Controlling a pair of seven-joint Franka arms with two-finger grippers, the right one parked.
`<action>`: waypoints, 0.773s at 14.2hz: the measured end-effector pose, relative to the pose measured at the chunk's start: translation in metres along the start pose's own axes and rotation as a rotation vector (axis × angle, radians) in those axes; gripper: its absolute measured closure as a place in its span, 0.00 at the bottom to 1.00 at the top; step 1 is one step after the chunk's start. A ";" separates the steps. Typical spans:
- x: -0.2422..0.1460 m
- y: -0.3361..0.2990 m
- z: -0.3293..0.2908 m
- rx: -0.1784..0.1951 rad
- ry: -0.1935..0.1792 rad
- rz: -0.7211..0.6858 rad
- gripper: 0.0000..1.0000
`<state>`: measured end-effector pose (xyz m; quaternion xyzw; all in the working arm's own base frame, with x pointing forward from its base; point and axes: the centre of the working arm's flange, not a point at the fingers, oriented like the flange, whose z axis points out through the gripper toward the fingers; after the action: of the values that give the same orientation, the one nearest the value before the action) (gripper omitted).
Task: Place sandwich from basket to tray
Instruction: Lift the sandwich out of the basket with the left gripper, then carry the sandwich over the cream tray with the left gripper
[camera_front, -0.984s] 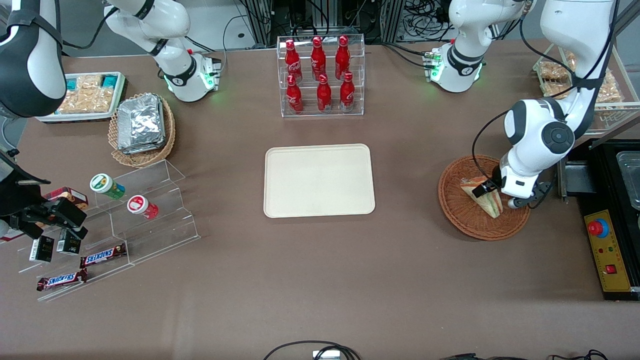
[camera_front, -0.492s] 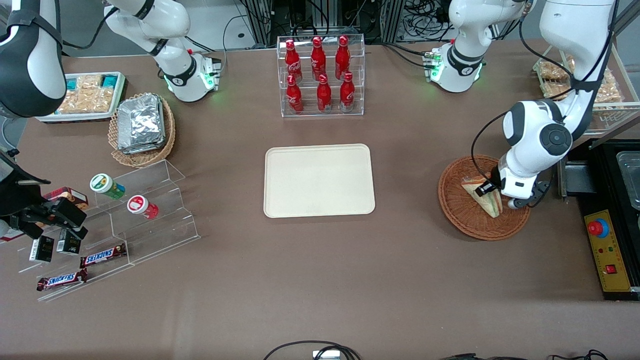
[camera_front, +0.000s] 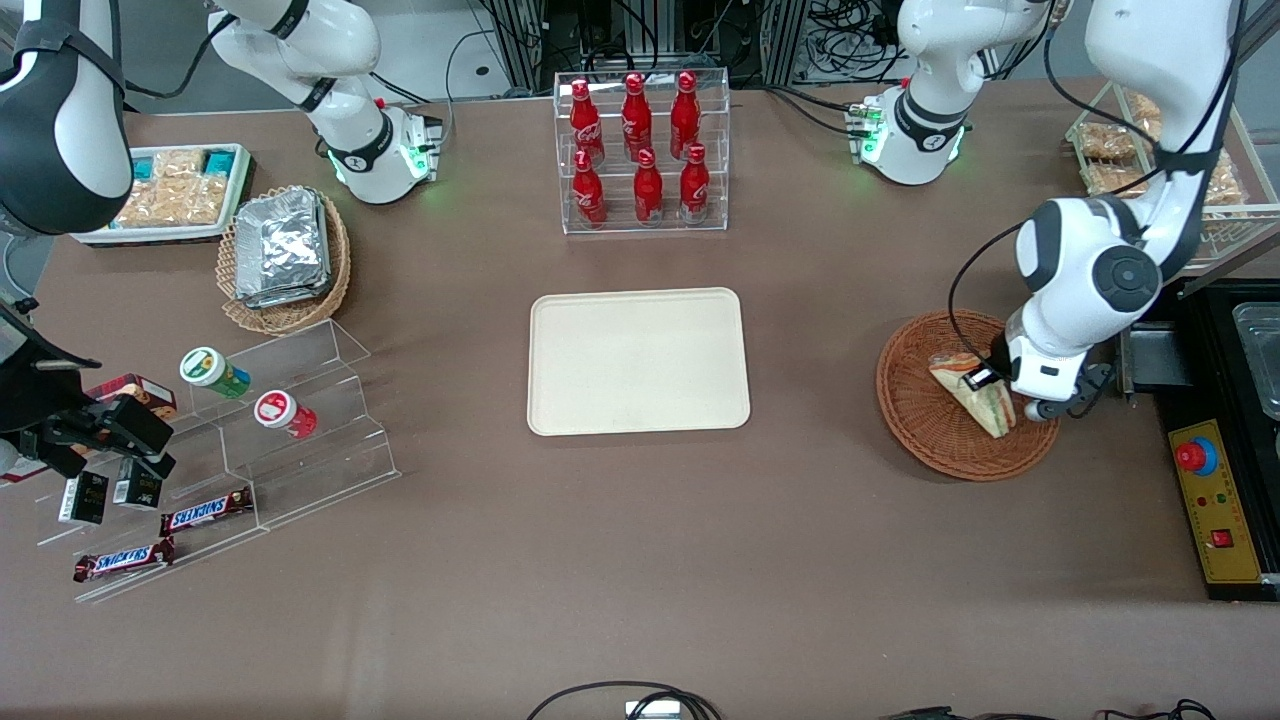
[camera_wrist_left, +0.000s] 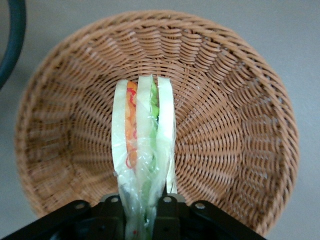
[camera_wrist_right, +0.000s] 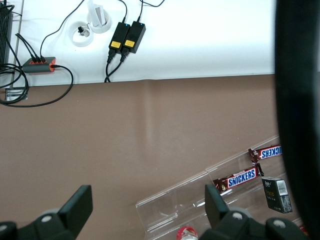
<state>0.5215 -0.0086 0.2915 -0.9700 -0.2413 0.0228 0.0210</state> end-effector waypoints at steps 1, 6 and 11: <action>0.001 0.006 -0.022 0.012 -0.002 0.029 0.83; -0.036 0.077 -0.088 0.020 0.032 0.220 0.83; -0.103 0.156 -0.102 0.001 0.059 0.412 0.83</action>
<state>0.5090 -0.1976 0.3889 -0.9990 -0.0372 -0.0015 0.0233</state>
